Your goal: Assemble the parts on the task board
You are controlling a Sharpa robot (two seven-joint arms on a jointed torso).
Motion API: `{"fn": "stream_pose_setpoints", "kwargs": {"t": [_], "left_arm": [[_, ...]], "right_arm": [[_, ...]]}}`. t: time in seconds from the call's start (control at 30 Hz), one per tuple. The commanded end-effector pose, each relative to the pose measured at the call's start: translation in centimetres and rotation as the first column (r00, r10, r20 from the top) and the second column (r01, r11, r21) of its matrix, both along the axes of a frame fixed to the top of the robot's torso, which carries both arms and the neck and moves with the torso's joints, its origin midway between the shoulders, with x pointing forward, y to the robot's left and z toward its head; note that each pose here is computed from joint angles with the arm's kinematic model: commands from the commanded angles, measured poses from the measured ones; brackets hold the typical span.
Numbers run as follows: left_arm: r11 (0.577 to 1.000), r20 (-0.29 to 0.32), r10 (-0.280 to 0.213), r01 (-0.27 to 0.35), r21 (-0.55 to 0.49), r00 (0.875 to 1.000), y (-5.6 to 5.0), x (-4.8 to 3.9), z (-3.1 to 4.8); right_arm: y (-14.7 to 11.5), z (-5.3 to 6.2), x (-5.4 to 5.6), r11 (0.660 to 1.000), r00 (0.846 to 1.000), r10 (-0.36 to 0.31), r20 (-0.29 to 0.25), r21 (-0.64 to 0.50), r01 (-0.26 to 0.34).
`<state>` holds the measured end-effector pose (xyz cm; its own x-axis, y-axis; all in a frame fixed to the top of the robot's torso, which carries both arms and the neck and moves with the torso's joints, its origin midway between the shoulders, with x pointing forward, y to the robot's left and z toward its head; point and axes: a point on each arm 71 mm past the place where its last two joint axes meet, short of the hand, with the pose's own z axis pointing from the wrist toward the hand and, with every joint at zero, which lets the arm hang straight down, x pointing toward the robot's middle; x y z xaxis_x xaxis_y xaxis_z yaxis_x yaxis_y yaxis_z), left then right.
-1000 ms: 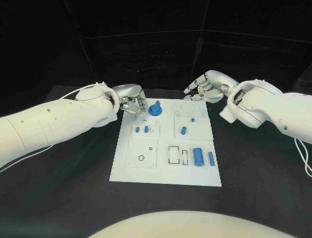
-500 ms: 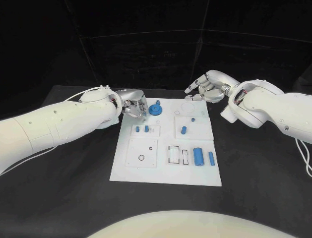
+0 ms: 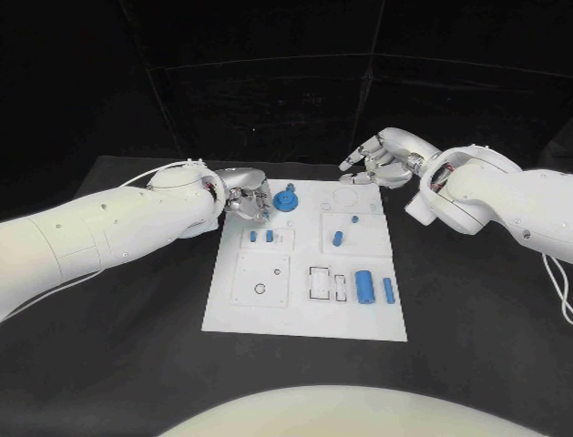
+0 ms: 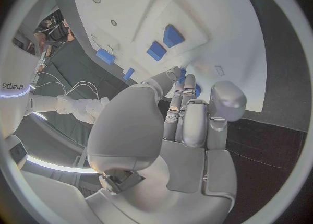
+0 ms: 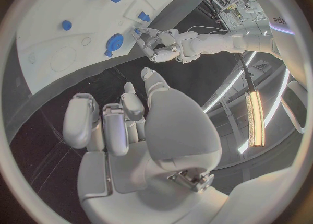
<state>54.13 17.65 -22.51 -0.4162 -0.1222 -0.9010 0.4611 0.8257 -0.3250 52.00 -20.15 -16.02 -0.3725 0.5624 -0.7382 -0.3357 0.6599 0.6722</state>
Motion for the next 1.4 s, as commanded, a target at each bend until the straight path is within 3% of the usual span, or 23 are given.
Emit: {"fn": "stream_pose_setpoints", "kwargs": {"t": [0.03, 1.03, 1.4], "left_arm": [[1.000, -0.012, -0.012, 0.012, 0.015, 1.000, -0.08, -0.04, -0.08], [0.999, -0.045, -0.003, 0.005, 0.052, 0.999, -0.33, -0.01, -0.79], [0.999, -0.024, 0.001, 0.000, 0.041, 1.000, -0.12, 0.02, -0.63]], "right_arm": [[0.12, 0.13, -0.01, 1.000, 1.000, 0.011, 0.003, 0.005, -0.011], [0.03, 0.14, -0.03, 1.000, 1.000, 0.009, 0.003, 0.005, -0.009], [-0.05, 0.13, 0.01, 1.000, 1.000, 0.005, 0.003, 0.004, -0.005]]}}
